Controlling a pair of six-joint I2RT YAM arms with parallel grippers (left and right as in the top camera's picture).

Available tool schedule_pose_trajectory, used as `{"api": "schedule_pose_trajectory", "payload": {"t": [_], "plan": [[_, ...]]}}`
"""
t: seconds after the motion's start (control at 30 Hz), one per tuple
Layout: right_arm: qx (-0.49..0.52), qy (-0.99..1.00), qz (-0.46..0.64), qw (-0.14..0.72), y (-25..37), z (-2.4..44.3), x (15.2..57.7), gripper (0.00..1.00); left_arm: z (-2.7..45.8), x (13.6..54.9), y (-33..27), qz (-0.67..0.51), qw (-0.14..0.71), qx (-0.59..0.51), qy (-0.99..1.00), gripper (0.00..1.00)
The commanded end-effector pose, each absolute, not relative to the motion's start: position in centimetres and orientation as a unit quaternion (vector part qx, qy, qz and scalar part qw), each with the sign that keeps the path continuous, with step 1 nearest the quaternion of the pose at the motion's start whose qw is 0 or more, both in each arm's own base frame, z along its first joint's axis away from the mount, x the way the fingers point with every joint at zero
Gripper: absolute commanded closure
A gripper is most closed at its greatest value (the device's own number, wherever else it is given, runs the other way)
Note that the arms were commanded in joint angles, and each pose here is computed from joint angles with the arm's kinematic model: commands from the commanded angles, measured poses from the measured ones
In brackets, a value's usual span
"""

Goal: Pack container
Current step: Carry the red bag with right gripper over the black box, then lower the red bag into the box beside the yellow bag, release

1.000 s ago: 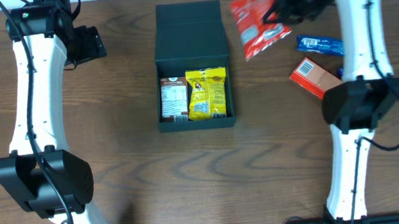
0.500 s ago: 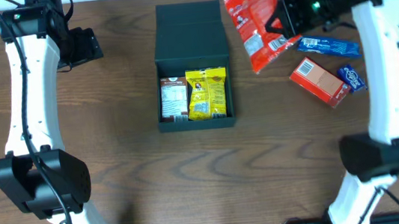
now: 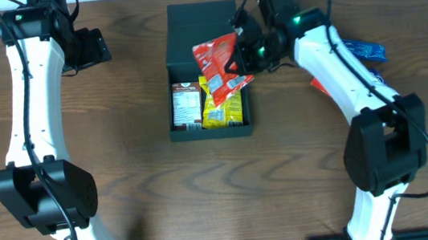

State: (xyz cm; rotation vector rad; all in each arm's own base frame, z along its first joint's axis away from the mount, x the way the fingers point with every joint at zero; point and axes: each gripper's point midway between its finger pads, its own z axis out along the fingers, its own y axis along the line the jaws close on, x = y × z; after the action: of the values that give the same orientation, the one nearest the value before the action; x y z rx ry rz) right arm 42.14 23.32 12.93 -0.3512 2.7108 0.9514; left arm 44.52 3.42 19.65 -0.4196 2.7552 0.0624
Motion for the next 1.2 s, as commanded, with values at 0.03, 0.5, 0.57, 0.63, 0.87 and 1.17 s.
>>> {"api": "schedule_pose_trajectory", "payload": {"t": [0.03, 0.5, 0.57, 0.63, 0.87, 1.17], "plan": [[-0.068, 0.924, 0.366, 0.085, 25.1, 13.1, 40.4, 0.98, 20.6, 44.8, 3.4, 0.016, 0.19, -0.144, 0.971, 0.05], [0.059, 0.958, 0.277, 0.041, 23.4, 8.1, 38.8, 0.98, 20.7, 44.9, 3.3, 0.013, 0.191, -0.144, 0.971, 0.05], [0.059, 0.96, 0.27, 0.042, 23.4, 7.9, 38.7, 0.99, 20.7, 44.9, 3.3, 0.013, 0.192, -0.144, 0.971, 0.05], [0.071, 0.963, 0.258, 0.035, 23.0, 7.6, 38.5, 0.73, 20.7, 44.9, 3.3, 0.013, 0.192, -0.144, 0.971, 0.05], [0.1, 0.965, 0.242, 0.031, 21.9, 9.3, 38.2, 0.65, 20.7, 45.0, 3.3, 0.013, 0.193, -0.144, 0.97, 0.05], [0.045, 0.952, 0.235, 0.188, 21.1, 18.3, 39.9, 0.99, 20.7, 45.2, 3.2, 0.01, 0.197, -0.143, 0.97, 0.05]]}}
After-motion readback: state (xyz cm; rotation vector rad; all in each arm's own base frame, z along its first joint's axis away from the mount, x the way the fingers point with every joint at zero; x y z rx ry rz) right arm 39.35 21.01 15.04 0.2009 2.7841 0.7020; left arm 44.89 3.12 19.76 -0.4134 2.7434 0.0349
